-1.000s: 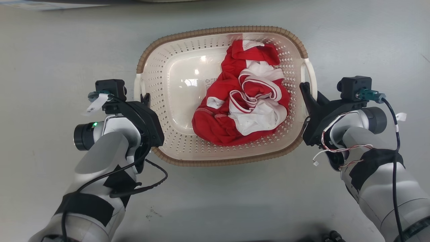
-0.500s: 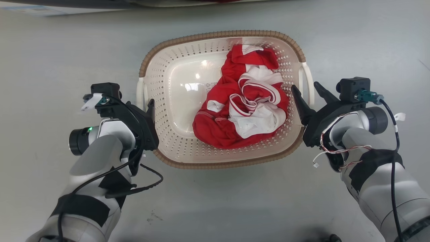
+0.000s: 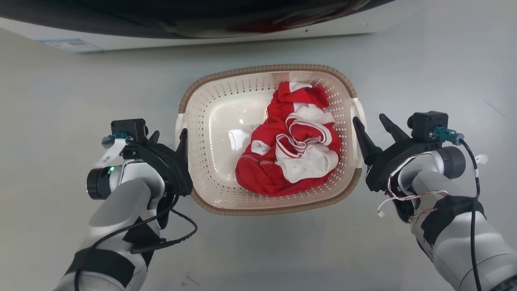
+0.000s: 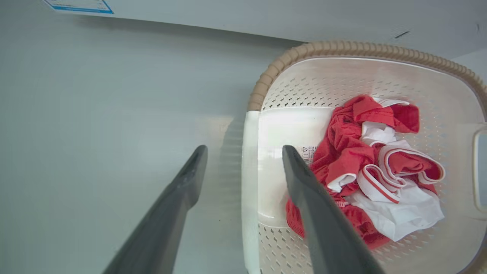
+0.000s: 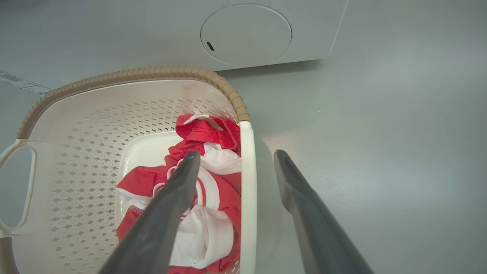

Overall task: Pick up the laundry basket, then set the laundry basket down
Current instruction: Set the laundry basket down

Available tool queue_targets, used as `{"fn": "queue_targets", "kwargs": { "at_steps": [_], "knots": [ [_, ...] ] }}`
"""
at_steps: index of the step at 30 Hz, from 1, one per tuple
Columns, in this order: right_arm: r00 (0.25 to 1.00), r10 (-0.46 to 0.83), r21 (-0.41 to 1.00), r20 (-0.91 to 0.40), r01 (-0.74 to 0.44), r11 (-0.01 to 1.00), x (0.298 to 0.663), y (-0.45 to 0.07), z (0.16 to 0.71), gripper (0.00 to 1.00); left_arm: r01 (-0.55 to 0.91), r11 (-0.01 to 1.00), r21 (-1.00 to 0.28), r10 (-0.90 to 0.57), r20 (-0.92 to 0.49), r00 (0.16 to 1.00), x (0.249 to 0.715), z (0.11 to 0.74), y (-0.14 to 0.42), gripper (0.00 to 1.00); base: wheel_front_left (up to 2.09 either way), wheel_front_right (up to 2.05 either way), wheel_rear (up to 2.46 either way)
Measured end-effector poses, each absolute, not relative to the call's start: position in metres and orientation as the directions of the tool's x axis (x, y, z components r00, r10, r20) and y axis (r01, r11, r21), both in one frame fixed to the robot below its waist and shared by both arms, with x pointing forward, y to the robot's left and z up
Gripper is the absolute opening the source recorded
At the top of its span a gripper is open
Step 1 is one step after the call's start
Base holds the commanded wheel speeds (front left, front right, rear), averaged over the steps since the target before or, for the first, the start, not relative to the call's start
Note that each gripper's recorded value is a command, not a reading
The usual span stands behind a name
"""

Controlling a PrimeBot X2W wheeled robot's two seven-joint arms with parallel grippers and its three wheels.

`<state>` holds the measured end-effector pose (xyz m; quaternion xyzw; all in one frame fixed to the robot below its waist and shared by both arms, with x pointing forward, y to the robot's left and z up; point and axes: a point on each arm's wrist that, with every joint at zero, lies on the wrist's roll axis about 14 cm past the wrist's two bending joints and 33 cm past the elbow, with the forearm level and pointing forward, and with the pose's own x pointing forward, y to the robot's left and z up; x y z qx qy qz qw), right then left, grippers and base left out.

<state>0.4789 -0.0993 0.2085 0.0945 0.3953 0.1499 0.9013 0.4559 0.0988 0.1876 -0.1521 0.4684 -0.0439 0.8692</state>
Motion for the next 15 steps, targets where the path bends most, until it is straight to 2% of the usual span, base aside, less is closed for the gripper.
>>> {"fn": "queue_targets", "kwargs": {
  "at_steps": [7, 15],
  "knots": [
    [0.683, 0.339, 0.284, -0.647, -0.197, 0.938, 0.476, -0.103, 0.239, 1.0, -0.026, 0.949, -0.313, -0.217, -0.714, 0.666, 0.468, 0.225, 0.099, 1.0, 0.0, 0.0, 0.0],
    [0.769, 0.305, 0.286, -0.562, -0.165, 0.944, 0.486, -0.116, 0.288, 1.0, 0.014, 0.949, -0.316, -0.219, -0.626, 0.749, 0.48, 0.272, 0.099, 1.0, 0.0, 0.0, 0.0]
  ]
}}
